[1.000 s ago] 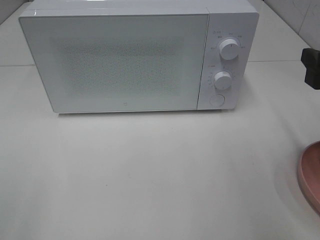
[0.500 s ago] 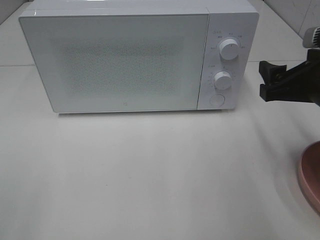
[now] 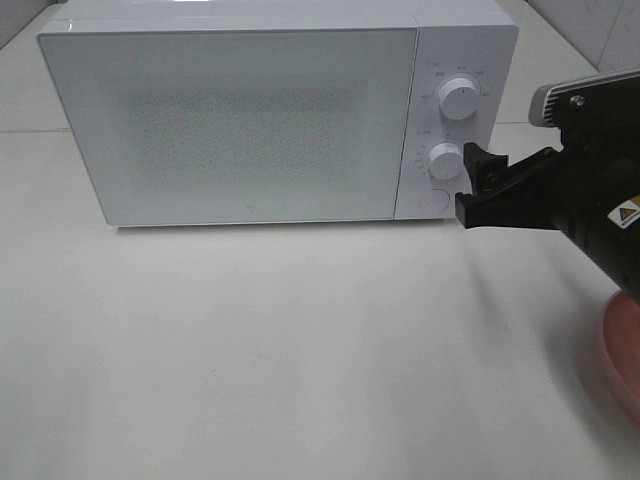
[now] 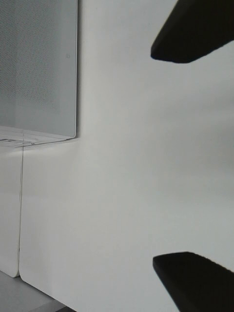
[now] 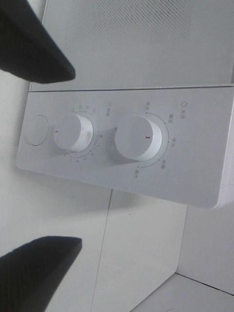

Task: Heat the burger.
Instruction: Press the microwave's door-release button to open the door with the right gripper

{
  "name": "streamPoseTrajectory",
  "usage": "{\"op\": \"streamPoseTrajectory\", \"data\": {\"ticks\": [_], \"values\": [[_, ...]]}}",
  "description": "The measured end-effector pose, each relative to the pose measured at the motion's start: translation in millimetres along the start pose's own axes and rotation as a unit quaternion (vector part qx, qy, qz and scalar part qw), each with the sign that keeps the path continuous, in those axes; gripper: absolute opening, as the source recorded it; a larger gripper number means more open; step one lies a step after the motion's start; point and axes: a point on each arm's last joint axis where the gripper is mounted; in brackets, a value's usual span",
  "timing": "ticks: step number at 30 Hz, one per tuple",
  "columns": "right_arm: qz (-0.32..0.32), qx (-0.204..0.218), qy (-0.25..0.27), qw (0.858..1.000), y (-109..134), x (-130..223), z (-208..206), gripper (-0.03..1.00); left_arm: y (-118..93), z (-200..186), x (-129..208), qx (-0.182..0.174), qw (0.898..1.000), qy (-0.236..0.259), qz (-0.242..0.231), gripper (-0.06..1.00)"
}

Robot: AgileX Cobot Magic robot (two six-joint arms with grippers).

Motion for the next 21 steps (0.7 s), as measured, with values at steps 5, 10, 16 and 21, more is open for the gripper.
{"op": "streamPoseTrajectory", "data": {"ticks": [5,10,16,21], "values": [[0.021,0.006,0.013,1.0,9.4,4.4,-2.1,0.76,0.0,0.0,0.0,0.0,1.0,0.0,0.0,0.97],[0.063,0.011,0.02,0.998,11.7,6.8,-2.6,0.74,-0.1,0.0,0.0,0.0,1.0,0.0,0.0,0.97],[0.232,0.015,0.017,0.972,11.6,6.6,-2.7,0.61,-0.1,0.0,0.0,0.0,1.0,0.0,0.002,0.97],[0.35,0.017,0.015,0.937,11.6,6.6,-2.7,0.47,-0.1,0.0,0.0,0.0,1.0,0.0,0.002,0.97]]}}
Point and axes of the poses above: a point on each arm's last joint axis where the gripper is mounted, z pointing out along that axis toward the gripper, y along the wrist's bending axis when the last joint is at zero, x = y × z
